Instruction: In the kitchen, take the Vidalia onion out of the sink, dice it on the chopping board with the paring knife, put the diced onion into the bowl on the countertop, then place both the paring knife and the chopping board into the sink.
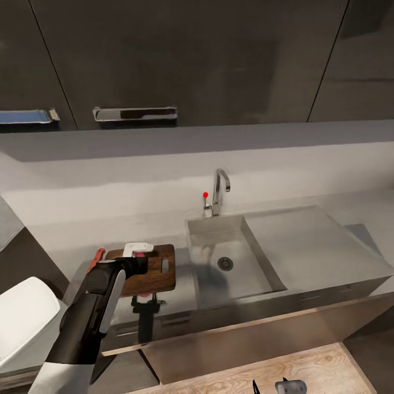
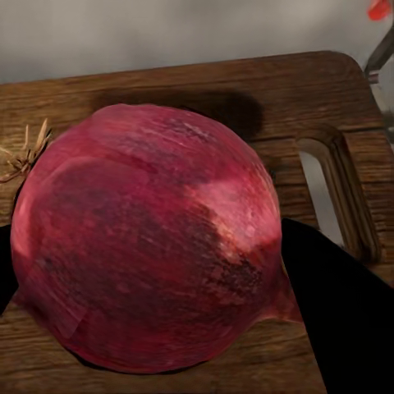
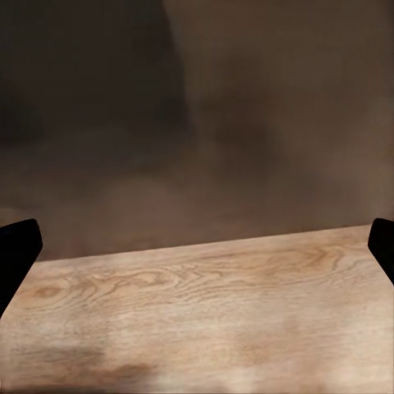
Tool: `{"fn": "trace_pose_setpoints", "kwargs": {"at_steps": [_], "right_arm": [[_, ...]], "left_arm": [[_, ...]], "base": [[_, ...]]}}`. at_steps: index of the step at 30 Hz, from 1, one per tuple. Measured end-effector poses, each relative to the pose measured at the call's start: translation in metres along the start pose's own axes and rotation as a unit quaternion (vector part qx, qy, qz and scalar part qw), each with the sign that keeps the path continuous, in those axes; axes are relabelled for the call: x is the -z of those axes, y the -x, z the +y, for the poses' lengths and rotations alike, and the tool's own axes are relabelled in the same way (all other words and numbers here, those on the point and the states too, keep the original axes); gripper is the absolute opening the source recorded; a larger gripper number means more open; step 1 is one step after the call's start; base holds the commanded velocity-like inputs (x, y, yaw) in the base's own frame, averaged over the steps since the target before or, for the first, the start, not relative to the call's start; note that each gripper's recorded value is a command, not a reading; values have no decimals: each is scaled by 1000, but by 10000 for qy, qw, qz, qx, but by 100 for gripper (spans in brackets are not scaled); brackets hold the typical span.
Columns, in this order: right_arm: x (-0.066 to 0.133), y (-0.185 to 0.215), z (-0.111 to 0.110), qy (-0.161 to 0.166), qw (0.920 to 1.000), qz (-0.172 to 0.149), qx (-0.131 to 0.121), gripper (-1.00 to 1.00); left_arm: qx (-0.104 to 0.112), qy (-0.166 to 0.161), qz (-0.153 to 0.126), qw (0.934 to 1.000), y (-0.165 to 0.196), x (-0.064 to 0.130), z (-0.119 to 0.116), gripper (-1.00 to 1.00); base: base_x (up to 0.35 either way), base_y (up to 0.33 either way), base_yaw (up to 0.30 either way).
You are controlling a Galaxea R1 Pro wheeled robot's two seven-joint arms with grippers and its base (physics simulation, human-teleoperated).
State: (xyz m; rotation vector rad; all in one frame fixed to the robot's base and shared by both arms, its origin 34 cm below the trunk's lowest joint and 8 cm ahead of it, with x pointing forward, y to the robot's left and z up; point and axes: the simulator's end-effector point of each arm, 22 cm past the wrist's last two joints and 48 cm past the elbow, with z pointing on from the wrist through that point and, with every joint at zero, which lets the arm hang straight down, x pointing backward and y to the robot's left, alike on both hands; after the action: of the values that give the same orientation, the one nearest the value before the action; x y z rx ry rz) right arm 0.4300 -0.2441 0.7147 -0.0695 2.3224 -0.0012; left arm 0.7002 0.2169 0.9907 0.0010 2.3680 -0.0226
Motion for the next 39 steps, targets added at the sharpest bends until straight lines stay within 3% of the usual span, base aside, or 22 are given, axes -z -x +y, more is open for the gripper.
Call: {"fn": "trace_pose_setpoints", "kwargs": {"at_steps": [15, 26, 39], "right_arm": [[0, -5, 0, 3, 10000, 52, -1, 100], [0, -4, 0, 0, 10000, 46, -2, 100], [0, -4, 0, -2, 10000, 49, -2, 100]], "left_arm": [[-3, -2, 78, 10000, -6, -5, 0, -100], [2, -3, 79, 10000, -6, -5, 0, -100], [-1, -1, 84, 10000, -7, -6, -1, -100]], "base": [[4, 6, 1], [0, 0, 186], [5, -3, 12]]}}
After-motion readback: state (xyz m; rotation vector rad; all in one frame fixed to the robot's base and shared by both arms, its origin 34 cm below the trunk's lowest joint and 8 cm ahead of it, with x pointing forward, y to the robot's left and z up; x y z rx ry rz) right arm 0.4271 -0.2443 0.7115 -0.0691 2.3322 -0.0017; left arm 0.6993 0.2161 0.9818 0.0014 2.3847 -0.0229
